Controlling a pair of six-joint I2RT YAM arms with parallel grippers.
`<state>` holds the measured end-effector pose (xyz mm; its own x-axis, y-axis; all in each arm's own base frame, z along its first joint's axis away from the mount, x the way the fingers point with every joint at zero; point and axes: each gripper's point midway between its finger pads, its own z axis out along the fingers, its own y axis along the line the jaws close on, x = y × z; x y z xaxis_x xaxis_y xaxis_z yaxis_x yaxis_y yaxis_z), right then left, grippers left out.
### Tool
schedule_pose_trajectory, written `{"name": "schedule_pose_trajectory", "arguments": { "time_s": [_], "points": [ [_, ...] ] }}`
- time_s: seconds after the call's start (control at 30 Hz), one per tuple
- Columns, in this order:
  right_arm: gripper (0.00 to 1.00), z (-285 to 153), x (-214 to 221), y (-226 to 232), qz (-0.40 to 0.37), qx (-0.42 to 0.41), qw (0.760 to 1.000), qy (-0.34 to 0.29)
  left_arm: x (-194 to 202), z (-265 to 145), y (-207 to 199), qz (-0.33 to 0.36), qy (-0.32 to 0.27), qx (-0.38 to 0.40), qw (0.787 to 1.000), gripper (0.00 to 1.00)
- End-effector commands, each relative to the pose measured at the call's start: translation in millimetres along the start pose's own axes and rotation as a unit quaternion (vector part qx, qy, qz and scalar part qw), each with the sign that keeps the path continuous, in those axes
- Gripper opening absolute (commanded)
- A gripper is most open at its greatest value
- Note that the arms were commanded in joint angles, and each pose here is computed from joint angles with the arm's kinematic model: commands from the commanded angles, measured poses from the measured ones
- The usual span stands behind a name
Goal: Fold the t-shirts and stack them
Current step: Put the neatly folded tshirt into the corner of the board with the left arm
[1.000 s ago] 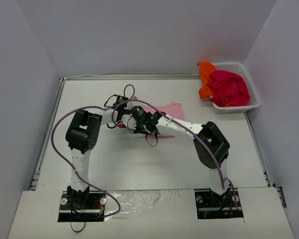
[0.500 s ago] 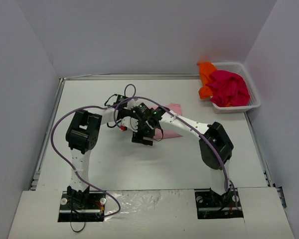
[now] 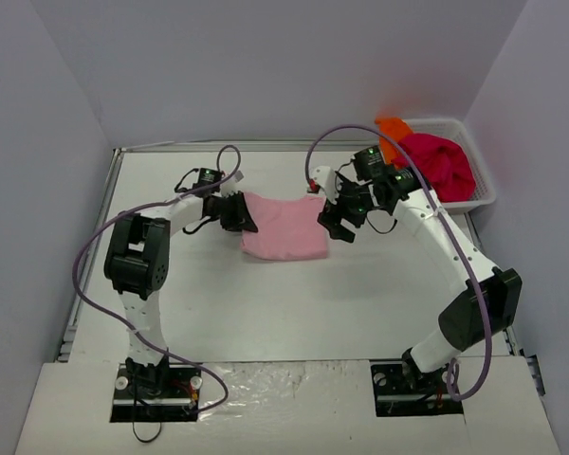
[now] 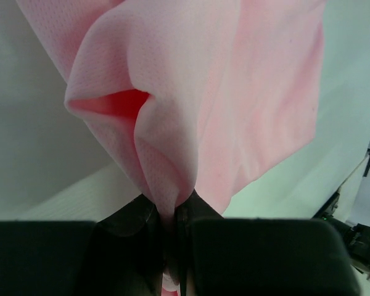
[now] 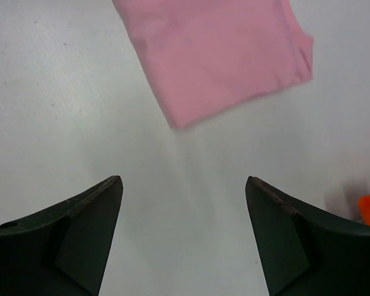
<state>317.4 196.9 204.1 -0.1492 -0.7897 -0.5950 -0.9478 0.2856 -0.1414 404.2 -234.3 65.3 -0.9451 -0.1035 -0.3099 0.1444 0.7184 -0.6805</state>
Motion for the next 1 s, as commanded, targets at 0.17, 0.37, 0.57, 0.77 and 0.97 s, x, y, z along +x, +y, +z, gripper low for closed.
{"name": "schedule_pose_trajectory", "arguments": {
  "time_s": [0.17,0.37,0.57,0.77,0.97],
  "points": [
    [0.79,3,70,10,0.083,-0.022,0.996,0.024,-27,-79,56,0.036,0.008,-0.063,0.997,0.03],
    [0.86,20,94,17,0.113,-0.031,0.993,0.024,-49,-134,112,0.053,0.013,-0.137,0.989,0.02],
    [0.89,33,109,24,0.137,-0.042,0.989,0.019,-63,-187,169,0.070,0.034,-0.211,0.974,0.02],
    [0.94,40,111,27,0.150,-0.051,0.987,0.008,-71,-240,232,0.058,0.035,-0.287,0.956,0.02],
    [0.97,45,115,29,0.152,-0.058,0.987,0.012,-76,-263,269,0.055,0.032,-0.334,0.940,0.02]
  ]
}}
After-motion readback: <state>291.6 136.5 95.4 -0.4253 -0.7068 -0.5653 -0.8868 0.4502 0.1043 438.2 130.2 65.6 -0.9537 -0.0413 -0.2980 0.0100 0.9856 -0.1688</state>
